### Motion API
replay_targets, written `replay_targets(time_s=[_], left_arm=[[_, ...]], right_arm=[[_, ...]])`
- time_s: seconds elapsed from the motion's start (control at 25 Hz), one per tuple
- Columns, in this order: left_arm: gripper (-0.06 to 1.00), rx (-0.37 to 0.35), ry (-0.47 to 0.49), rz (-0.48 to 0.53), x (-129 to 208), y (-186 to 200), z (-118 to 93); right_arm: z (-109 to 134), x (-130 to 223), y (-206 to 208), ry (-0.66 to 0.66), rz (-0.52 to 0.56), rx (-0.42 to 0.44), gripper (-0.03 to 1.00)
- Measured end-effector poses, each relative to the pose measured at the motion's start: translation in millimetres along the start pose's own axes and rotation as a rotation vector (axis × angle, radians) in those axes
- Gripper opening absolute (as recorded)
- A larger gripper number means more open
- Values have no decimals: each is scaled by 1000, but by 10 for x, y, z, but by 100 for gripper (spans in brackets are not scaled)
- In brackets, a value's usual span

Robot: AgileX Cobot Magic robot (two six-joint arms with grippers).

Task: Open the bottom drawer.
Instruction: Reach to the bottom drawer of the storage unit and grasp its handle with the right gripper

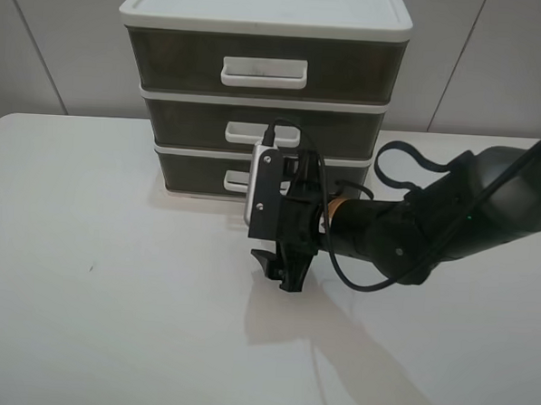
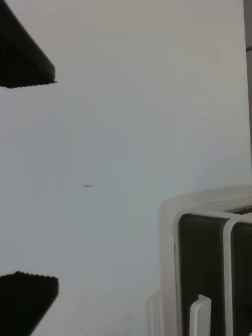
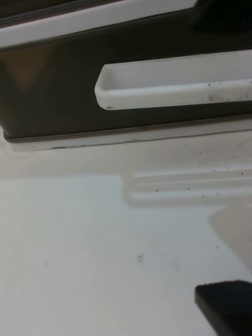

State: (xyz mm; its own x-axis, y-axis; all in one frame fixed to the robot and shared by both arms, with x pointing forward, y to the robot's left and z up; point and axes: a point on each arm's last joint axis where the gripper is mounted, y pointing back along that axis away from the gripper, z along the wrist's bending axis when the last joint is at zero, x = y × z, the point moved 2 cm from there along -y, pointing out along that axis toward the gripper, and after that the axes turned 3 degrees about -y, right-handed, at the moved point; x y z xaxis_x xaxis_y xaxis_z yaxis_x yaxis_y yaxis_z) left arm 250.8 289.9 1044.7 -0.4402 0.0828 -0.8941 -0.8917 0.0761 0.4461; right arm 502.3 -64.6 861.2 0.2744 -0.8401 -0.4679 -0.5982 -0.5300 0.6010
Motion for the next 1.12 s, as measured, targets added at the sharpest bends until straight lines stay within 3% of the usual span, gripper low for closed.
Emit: replay_targets(time_s=[0.76,1.12], left_arm=[[72,0,0,0,0,0,0],[72,0,0,0,0,0,0]], right_arm=[[-113,233,-204,-43,69,-2,82],[-97,212,-205,-1,51,-15,82]])
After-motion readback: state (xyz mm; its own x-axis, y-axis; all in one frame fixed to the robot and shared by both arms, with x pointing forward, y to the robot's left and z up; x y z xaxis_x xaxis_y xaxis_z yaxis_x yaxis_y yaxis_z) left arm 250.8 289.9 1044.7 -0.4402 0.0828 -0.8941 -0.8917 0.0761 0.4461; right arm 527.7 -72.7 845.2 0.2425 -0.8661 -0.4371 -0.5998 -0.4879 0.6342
